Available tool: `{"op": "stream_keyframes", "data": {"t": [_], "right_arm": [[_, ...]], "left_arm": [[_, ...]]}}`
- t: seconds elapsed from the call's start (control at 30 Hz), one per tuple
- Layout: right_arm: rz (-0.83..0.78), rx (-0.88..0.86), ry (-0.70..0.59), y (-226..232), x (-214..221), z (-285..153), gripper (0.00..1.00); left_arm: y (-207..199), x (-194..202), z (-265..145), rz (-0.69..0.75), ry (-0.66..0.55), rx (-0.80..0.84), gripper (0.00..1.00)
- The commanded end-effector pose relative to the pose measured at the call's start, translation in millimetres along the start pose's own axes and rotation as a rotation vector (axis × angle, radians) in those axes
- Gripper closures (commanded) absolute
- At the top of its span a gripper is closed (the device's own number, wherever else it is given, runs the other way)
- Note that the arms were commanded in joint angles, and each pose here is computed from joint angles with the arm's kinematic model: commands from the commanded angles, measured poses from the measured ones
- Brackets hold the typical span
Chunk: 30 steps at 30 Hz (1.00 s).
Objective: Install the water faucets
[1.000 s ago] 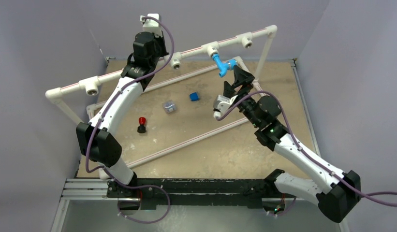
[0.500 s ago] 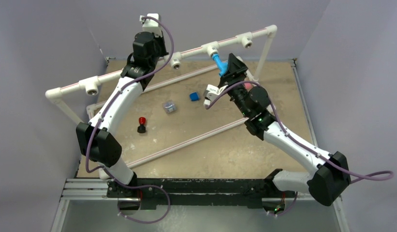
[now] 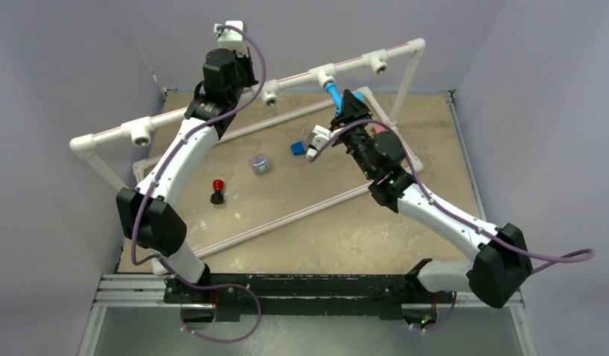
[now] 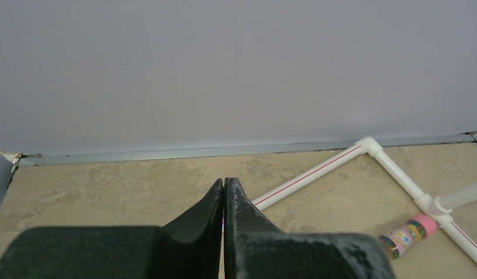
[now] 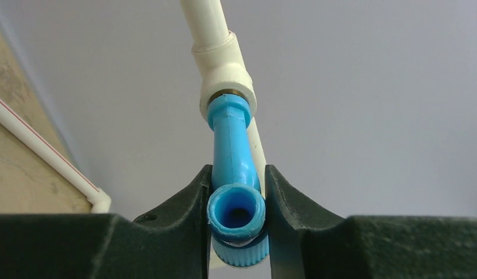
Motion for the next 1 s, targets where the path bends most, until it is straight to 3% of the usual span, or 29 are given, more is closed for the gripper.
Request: {"op": "stream_keyframes", "data": {"t": [0.0, 0.23, 0.67, 0.97], "right_arm": [[0.193, 0.127, -0.044, -16.4, -11.7, -11.1, 1.00], [0.641, 0.104, -0.062, 17.2, -12.8, -16.3, 1.00], [1.903, 0.017, -0.137, 30.4, -67.5, -1.4, 1.00], [2.651, -0.080, -0.348, 10.9, -94.6, -17.6, 1.00]], "left_arm": [[-0.4, 50.7, 0.6, 0.033, 0.171, 0.016, 1.00], [-1.0, 51.9, 0.1, 0.033, 0.174, 0.021, 1.00], [-2.0, 50.5, -0.4, 0.032, 0.175, 0.030, 1.00], [-4.1, 52.8, -0.7, 0.028, 0.179, 0.044, 1.00]]}}
Point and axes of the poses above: each gripper's point midway between its finger pads, its own z axis out along the fingers, its own y axis along the line the jaws close on, x = y × z, the point moved 4 cm from there along -z, back along the fingers, and after that the axes turned 9 degrees about z, right-handed, at the moved point
